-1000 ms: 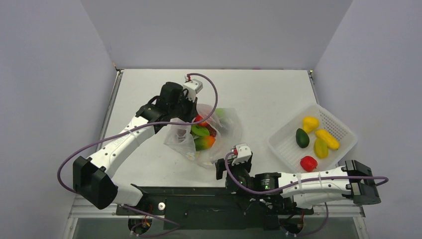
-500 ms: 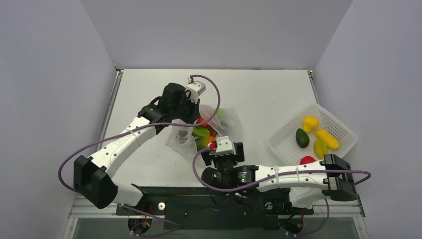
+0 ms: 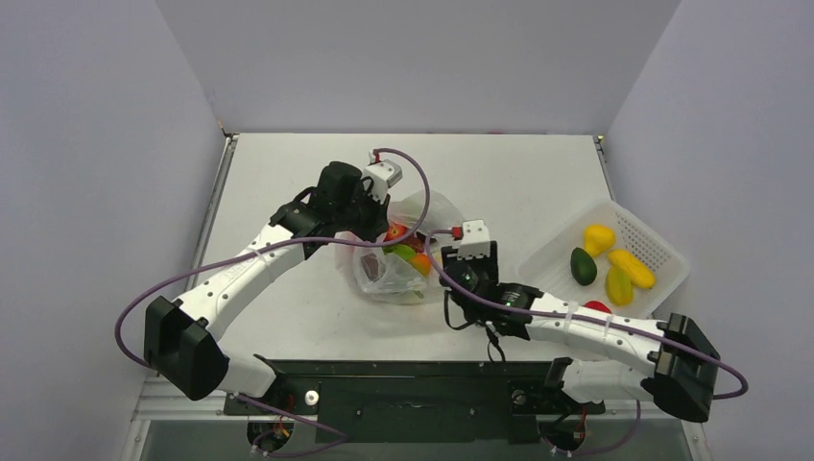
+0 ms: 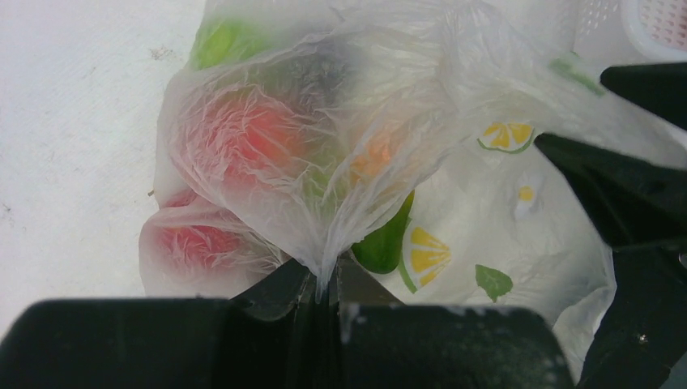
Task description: Take the fake fruits out of the plastic bag
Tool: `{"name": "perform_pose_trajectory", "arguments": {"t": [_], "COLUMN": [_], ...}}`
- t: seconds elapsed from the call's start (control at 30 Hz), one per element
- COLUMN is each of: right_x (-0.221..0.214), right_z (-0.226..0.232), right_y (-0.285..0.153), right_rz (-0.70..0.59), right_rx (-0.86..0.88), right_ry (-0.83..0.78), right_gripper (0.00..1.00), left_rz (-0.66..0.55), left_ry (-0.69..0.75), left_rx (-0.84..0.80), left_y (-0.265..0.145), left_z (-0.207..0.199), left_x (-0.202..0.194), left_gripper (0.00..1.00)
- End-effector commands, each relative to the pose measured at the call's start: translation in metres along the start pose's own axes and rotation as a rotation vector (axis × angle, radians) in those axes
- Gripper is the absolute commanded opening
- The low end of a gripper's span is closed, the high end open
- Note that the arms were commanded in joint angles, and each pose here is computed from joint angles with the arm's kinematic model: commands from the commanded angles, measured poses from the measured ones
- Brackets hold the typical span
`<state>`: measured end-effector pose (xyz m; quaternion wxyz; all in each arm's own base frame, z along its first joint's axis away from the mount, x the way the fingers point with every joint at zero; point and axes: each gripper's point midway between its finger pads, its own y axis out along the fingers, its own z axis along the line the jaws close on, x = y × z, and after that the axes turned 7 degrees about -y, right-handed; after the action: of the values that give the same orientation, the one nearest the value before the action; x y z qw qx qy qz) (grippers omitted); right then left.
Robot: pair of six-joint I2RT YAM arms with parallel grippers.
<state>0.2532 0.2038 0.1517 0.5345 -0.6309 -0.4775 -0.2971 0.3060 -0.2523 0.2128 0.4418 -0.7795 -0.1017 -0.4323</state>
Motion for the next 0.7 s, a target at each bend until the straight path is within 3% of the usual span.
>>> {"name": "perform_pose_trajectory", "arguments": {"t": [0.0,0.03,0.17,0.5,0.57,0.63,0.67], "right_x": [0.014,0.014,0.016,0.029,0.034,0.039,0.043], "right_z": [-0.013,-0.017,-0.031,-0.033,-0.029,-0.022,-0.015], "right_y": [-0.004,-0.005,-0.004,0.012,0.014,0.018,0.017], "right_rz": [-0.034,-0.038,-0.057,-0.051,-0.062,-0.071,-0.075], "right_rx": [0.101,0.093,0.044,-0.002,0.013,0.062,0.113], "right_ry": [0.094,0.084,0.011,-0.252,-0.26,-0.236,-0.218], "right_gripper": [0.64,0.72,0.81,0.81,0.75,0.52,0.28], "left_rz": [-0.031,-0.03,-0.018,-0.023,-0.03,-0.035,-0.045], "left_ry": [0.023,0.021,0.029,0.036,0.039,0.054,0.059], "left_rx": [-0.026,-0.025,-0.028,-0.055,-0.063,-0.075,-0.081], "left_y": [-0.002,-0.001,0.0,-0.001,-0.004,-0.006,-0.007], "left_z": [-0.006,-0.005,-0.006,-0.012,-0.014,-0.017,-0.019], "left_x": [0.012,0.013,0.008,0.011,0.012,0.011,0.011], "left_gripper": [0.0,0.0,0.0,0.03,0.03,0.08,0.12]}}
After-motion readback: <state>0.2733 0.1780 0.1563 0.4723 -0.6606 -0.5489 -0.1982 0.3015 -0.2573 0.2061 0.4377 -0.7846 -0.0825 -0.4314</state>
